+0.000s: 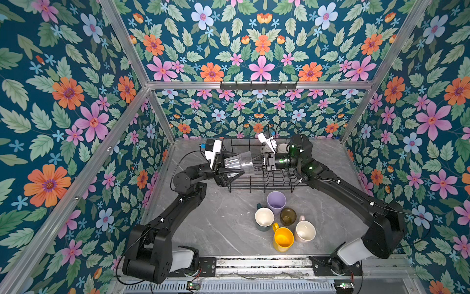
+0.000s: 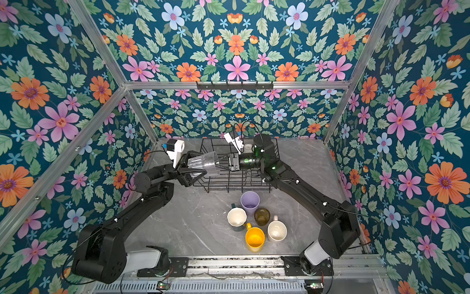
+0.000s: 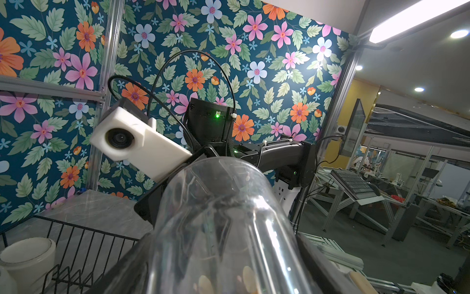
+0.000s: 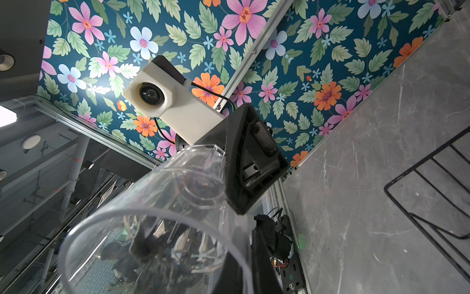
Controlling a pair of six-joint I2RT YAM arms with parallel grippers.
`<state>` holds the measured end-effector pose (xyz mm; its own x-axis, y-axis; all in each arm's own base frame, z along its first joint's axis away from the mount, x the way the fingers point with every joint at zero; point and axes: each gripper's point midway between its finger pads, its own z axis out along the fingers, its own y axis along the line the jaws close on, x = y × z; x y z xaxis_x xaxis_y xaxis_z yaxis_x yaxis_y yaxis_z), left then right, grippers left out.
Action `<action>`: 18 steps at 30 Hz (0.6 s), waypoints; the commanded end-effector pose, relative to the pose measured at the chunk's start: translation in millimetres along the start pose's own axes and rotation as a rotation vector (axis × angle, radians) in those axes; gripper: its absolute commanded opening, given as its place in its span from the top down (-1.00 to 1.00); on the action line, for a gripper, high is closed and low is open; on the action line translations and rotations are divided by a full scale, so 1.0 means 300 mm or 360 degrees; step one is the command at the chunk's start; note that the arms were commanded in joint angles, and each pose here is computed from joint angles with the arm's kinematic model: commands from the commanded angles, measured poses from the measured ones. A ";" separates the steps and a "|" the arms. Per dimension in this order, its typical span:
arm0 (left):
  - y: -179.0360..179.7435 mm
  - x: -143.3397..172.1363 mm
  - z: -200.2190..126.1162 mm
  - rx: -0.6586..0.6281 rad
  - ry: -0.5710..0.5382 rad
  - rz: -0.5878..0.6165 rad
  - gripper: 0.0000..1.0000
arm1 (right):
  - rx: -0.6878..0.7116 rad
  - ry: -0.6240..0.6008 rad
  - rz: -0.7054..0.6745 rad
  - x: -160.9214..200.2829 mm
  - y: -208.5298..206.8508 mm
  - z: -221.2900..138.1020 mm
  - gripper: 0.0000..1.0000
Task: Load cups into a dish rack
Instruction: Place the cup upside down at the dish rack.
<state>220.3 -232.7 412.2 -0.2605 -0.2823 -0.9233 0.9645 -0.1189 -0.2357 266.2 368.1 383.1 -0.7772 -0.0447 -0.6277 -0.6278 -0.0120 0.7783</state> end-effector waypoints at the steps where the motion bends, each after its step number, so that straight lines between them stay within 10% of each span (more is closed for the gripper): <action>1: -0.048 0.017 0.009 0.0086 0.0081 0.0053 0.56 | 0.0017 -0.0054 -0.0034 -0.021 0.008 0.003 0.98; 4: -0.052 0.010 0.011 0.0087 0.0078 0.0058 1.00 | 0.0032 -0.0066 -0.0038 -0.019 0.009 -0.002 0.89; 18: 0.019 -0.003 0.015 -0.0117 0.0102 0.0097 1.00 | 0.0154 -0.0141 -0.0046 -0.008 -0.002 -0.047 0.34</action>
<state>214.6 -235.7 418.3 -0.2331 -0.2351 -0.9436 0.9716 -0.0973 -0.2158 266.0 357.2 384.2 -0.7710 0.0211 -0.6365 -0.6346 0.0583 0.7706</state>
